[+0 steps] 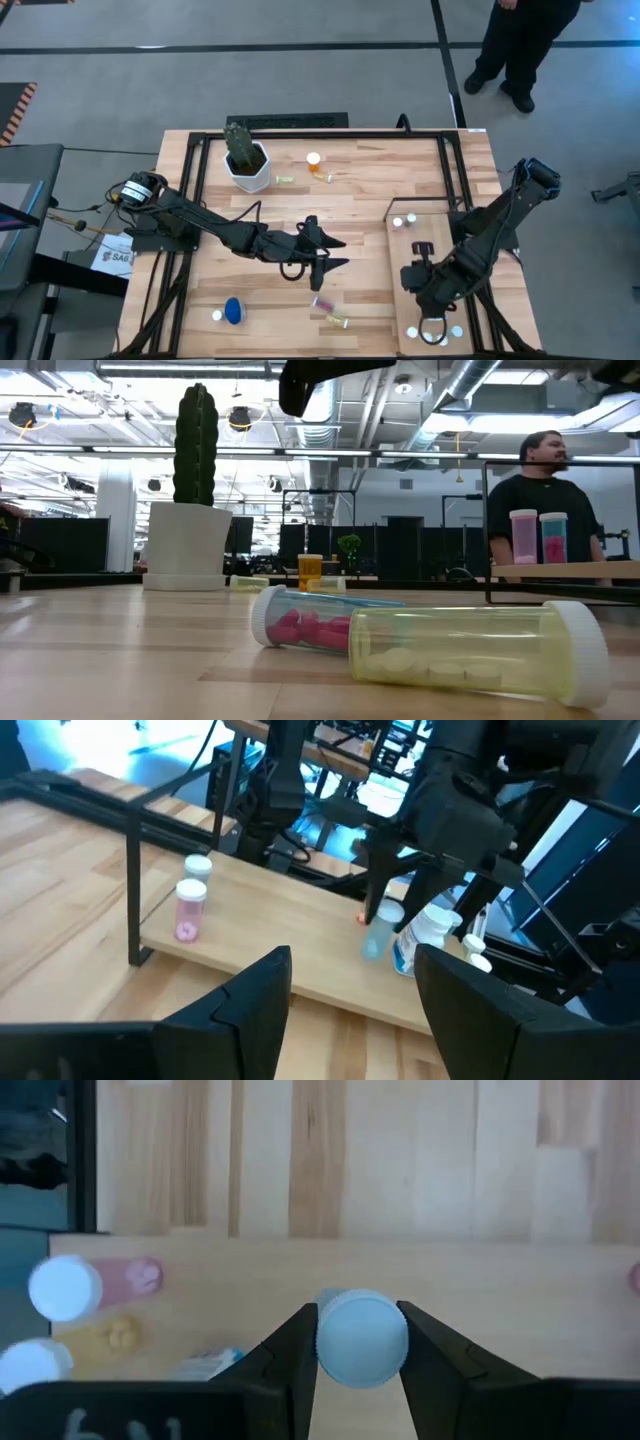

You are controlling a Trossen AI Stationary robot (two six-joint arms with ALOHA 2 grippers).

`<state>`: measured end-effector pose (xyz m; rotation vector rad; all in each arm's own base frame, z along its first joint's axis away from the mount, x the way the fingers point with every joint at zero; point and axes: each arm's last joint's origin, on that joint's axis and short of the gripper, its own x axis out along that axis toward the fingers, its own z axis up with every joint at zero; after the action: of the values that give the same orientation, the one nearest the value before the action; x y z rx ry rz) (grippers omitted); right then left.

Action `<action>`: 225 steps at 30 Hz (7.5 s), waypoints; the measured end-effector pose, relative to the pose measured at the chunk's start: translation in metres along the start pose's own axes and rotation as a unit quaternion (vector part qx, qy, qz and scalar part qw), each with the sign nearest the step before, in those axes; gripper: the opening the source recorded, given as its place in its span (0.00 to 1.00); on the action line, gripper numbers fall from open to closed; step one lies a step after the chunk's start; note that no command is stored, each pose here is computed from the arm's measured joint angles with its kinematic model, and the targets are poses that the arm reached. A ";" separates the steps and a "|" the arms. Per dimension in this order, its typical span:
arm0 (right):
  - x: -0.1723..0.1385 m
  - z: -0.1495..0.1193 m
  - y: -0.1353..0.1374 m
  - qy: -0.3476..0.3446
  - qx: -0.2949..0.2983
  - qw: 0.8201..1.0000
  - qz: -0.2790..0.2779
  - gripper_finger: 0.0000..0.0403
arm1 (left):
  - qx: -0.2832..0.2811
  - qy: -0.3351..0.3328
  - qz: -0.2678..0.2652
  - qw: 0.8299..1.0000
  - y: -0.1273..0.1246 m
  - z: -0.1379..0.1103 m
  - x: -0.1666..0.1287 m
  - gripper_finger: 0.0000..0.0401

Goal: Pick and place medicine bottles onto shelf by color
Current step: Put the blue pill bottle on the shelf

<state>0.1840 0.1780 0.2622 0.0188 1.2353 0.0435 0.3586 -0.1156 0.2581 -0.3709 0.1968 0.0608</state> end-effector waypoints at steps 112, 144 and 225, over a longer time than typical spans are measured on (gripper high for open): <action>0.046 -0.024 0.040 -0.042 -0.004 0.997 0.071 0.36 | -0.038 0.044 0.021 0.998 -0.005 -0.021 0.001 0.50; 0.037 -0.009 0.030 0.023 -0.002 0.995 0.092 0.34 | -0.028 0.054 0.041 0.997 -0.002 -0.024 0.001 0.50; 0.036 -0.017 0.026 0.027 -0.059 0.997 0.040 0.34 | -0.026 0.048 0.068 0.996 0.000 -0.025 0.000 0.50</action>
<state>0.1792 0.2053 0.2232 -0.0364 1.2832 0.1870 0.3544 -0.1249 0.2356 -0.4115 0.3162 0.1834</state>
